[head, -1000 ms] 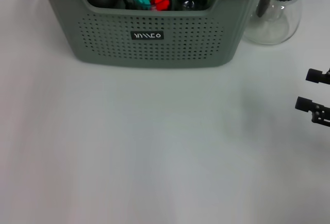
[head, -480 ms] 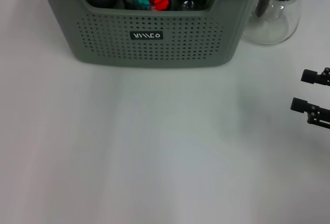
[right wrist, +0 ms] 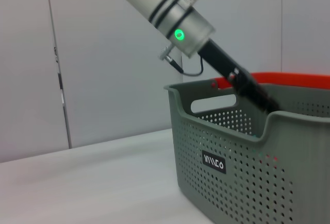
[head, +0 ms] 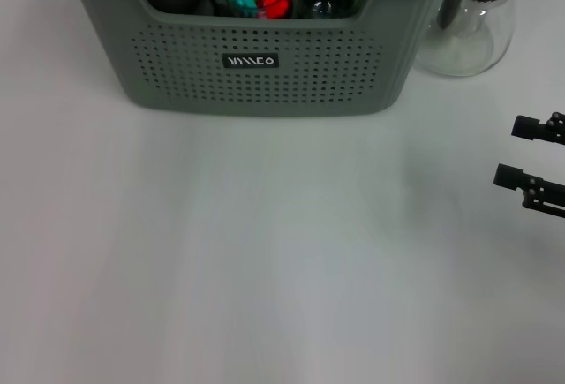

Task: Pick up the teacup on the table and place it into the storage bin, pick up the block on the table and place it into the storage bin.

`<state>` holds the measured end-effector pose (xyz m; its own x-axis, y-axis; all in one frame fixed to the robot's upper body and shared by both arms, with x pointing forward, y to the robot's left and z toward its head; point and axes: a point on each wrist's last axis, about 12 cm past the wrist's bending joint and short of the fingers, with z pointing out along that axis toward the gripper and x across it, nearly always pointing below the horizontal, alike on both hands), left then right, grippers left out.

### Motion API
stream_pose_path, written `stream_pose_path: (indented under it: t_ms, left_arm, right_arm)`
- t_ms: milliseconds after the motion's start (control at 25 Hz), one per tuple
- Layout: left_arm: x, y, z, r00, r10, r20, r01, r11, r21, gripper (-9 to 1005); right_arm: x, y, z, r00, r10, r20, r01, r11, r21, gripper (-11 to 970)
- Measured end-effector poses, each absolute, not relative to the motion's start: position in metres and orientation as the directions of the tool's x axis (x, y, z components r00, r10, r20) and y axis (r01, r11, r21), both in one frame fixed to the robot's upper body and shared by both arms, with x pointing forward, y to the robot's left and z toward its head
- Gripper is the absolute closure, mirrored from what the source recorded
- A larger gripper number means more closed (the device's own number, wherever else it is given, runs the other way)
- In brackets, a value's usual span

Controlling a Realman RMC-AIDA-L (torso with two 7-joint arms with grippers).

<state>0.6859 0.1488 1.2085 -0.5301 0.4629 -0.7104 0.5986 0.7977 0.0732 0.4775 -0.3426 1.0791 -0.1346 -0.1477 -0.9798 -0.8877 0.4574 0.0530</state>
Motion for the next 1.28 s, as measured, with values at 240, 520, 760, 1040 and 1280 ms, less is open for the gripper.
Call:
stream_pose_path:
  t_ms: [240,520,760,1040,1280]
  left_arm:
    - [0.640,0.191,1.234,-0.339,0.265,-0.903,0.692,0.720,-0.048,532]
    - [0.553,0.281,1.213,-0.088,-0.060,-0.994,0.920,0.377,-0.104,405]
    - [0.499,0.297,1.127,-0.103,0.033,-0.994,0.936,0.342,-0.086,404]
    - [0.482,0.272,1.060,-0.152,0.149,-0.977,0.948,0.301,-0.102,354]
    - [0.485,0.257,1.057,-0.179,0.218,-0.959,0.973,0.183,-0.140,202]
  right_arm:
    - [0.480,-0.338,1.080,-0.120,-0.127,-0.985,-0.883,0.467,0.047,258]
    - [0.488,-0.322,1.079,-0.105,-0.092,-0.990,-0.887,0.459,0.052,258]
    - [0.497,-0.308,1.082,-0.137,-0.053,-0.989,-0.896,0.433,0.100,258]
    - [0.501,-0.290,1.075,-0.105,-0.156,-0.982,-0.935,0.351,0.045,143]
    - [0.500,-0.273,1.068,-0.113,-0.215,-0.970,-0.969,0.239,0.060,11]
